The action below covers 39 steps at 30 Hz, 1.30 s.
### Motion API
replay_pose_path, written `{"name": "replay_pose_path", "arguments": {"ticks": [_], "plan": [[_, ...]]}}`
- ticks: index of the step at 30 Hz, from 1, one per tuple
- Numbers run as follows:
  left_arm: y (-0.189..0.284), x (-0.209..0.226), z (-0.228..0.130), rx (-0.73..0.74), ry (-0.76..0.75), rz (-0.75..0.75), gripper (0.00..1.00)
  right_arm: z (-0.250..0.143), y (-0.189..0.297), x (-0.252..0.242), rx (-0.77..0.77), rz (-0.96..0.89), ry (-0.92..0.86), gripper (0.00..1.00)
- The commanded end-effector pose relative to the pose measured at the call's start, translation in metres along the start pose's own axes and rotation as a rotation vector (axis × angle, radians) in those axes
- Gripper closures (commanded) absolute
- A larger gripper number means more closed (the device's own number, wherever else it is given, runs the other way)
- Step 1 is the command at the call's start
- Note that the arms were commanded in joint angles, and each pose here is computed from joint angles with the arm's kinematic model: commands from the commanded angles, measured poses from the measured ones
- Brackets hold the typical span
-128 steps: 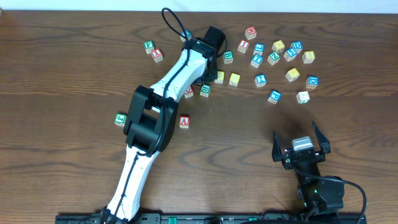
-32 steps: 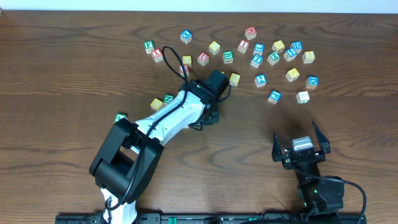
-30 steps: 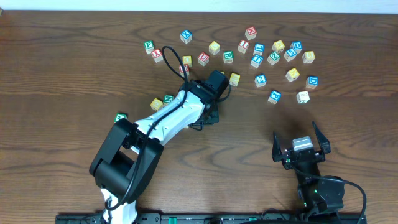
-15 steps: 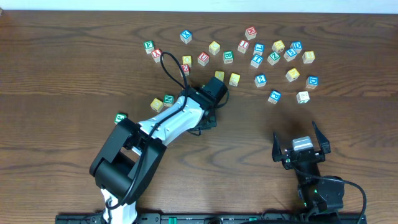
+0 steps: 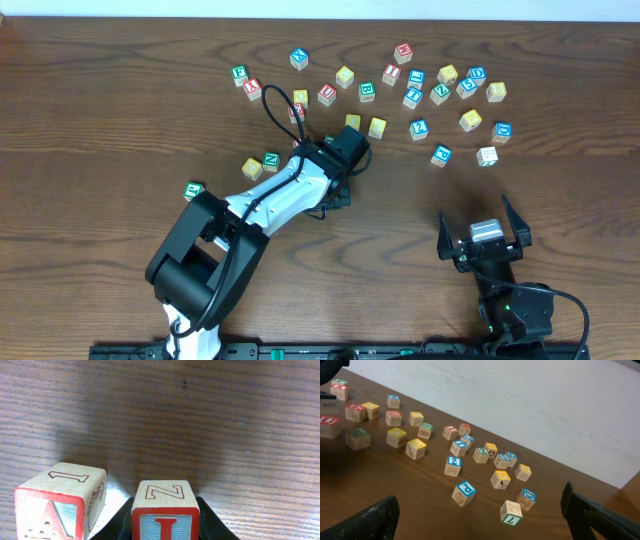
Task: Spell out AI2
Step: 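Lower the I block right of the A block and release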
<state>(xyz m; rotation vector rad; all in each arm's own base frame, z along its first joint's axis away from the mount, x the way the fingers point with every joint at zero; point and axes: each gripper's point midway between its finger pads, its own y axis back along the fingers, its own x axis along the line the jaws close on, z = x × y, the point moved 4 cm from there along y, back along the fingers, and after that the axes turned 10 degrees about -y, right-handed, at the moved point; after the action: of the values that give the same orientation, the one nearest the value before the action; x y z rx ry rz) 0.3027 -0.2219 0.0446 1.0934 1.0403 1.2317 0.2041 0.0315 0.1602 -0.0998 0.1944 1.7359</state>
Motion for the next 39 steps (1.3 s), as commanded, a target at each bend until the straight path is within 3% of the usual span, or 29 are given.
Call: {"name": "replay_pose_path", "arguments": {"ticks": [1,14,17,21,31,39], "plan": [[-0.0038,0.0091,-0.0052,0.000,0.004,0.052,0.90,0.0000,0.0003,0.0001,-0.002,0.001,-0.009,0.01],[-0.0035,0.0140,-0.0046,-0.010,0.002,0.085,0.89,0.0000,0.0003,0.0001,-0.002,0.001,-0.009,0.01],[-0.0035,0.0139,-0.0046,-0.010,0.002,0.085,0.78,0.0000,0.0003,0.0001,-0.002,0.001,-0.009,0.01],[-0.0035,0.0139,-0.0046,-0.010,0.002,0.085,0.72,0.0000,0.0003,0.0001,-0.002,0.001,-0.009,0.01],[-0.0035,0.0139,-0.0046,-0.010,0.002,0.085,0.63,0.0000,0.0003,0.0001,-0.002,0.001,-0.009,0.01],[-0.0035,0.0139,-0.0045,-0.010,0.002,0.085,0.62,0.0001,0.0003,0.0001,-0.002,0.001,-0.009,0.01]]}}
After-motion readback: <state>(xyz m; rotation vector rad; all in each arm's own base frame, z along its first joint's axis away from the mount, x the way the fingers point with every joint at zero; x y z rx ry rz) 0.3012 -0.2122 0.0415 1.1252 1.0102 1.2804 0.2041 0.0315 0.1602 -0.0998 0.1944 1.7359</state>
